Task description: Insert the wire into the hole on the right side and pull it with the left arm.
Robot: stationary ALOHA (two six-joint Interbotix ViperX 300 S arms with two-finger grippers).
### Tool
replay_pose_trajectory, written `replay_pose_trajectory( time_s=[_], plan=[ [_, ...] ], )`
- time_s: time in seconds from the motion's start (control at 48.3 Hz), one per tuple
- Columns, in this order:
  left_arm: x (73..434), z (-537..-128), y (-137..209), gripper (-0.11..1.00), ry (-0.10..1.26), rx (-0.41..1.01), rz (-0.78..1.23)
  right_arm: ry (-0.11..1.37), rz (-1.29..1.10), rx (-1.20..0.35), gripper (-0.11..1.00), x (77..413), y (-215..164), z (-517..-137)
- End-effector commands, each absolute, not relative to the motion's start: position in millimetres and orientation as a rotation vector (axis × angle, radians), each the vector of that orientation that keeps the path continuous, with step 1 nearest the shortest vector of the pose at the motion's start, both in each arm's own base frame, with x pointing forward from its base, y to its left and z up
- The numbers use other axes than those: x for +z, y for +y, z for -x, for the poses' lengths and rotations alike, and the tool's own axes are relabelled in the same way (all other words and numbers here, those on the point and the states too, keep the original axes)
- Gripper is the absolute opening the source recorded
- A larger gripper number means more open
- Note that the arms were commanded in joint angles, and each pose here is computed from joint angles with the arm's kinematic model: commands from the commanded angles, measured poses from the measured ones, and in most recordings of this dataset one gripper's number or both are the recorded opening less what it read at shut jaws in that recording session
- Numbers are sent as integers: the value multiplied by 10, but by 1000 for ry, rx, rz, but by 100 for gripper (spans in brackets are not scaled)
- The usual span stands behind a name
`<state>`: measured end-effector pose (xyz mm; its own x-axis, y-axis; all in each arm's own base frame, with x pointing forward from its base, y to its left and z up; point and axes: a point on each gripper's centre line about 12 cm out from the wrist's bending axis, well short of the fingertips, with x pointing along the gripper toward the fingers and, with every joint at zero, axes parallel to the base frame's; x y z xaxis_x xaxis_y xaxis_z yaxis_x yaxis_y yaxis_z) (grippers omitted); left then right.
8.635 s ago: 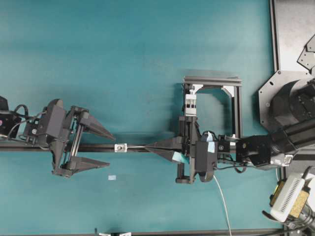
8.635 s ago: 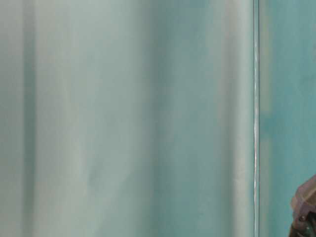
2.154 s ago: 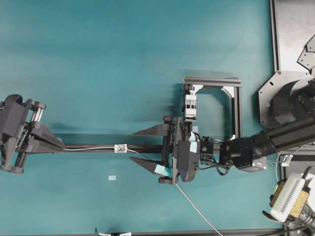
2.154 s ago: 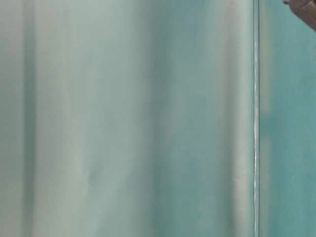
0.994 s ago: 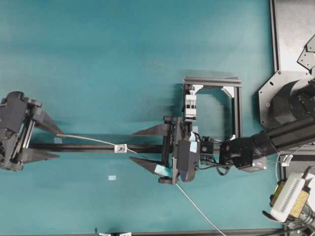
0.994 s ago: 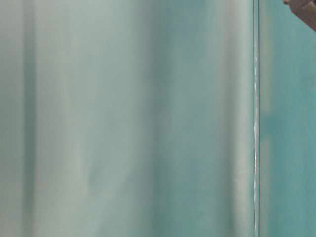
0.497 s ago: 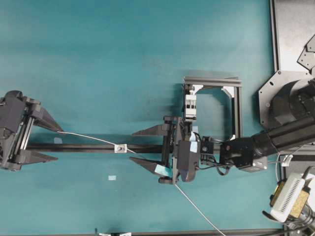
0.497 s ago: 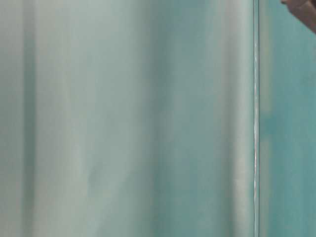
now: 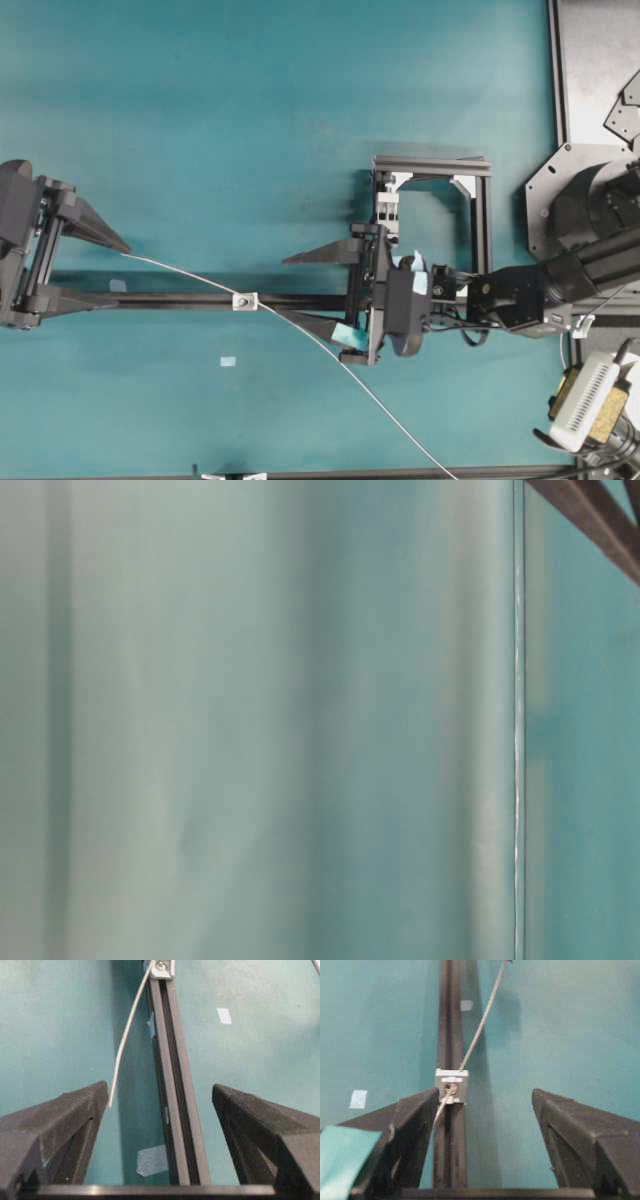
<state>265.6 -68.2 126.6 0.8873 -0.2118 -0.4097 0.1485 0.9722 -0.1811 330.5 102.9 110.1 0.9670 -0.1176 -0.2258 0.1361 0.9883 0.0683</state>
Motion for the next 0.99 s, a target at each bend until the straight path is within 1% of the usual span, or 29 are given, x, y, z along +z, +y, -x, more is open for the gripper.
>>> replay_pose_trajectory(
  time_s=[0.0, 0.497, 0.973],
  plan=[
    [1356, -2672, -662, 83, 404, -189, 134, 189, -102, -135, 83, 1231, 997, -3314],
    [1455, -2668, -447, 83, 356, -134, 61, 188, -105, -182, 83, 1259, 803, -3273],
    [1528, -2654, -340, 83, 326, -99, 61, 177, -111, -189, 83, 1306, 767, -3264]
  ],
)
